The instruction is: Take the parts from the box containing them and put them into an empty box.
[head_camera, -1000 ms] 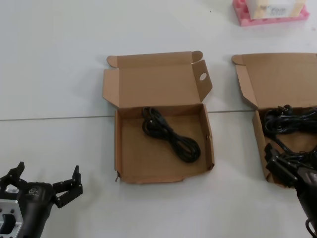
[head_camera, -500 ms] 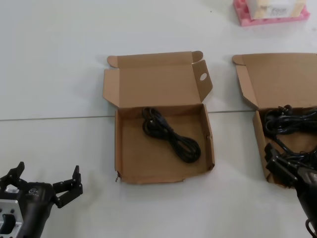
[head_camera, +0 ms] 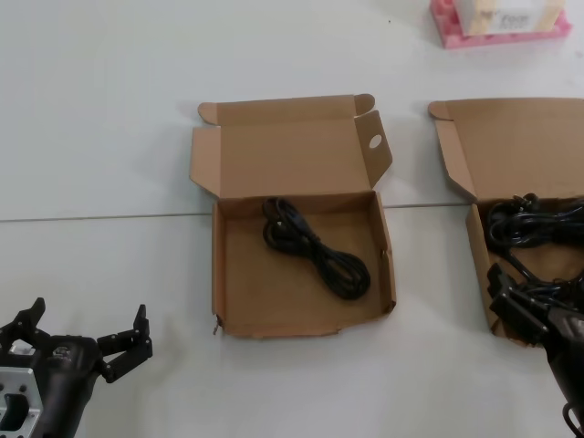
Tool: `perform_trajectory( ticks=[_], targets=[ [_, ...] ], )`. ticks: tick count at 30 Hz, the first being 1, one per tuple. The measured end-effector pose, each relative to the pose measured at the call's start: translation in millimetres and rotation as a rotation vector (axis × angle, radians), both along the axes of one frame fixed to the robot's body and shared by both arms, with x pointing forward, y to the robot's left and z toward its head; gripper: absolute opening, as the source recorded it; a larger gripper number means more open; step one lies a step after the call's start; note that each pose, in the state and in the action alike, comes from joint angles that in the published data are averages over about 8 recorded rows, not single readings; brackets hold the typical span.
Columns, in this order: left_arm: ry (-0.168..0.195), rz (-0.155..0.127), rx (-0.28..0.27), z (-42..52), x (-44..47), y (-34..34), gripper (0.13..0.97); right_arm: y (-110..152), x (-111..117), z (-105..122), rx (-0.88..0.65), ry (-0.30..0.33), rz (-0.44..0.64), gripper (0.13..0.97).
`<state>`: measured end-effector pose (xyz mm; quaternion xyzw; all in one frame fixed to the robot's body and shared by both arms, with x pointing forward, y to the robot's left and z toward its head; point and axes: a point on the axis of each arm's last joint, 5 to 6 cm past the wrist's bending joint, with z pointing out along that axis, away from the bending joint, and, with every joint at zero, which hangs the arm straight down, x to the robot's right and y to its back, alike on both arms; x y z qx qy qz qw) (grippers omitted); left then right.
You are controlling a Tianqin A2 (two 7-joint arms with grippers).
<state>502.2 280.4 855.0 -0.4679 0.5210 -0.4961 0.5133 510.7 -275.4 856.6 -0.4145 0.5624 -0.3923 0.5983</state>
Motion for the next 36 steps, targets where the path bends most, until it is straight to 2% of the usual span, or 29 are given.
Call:
perform_trajectory(
  ticks=[36],
  targets=[
    [0.0,0.0,0.0,0.0,0.0,0.0,0.966,0.0,0.0,0.0,0.0,0.0,0.0,0.966]
  ],
)
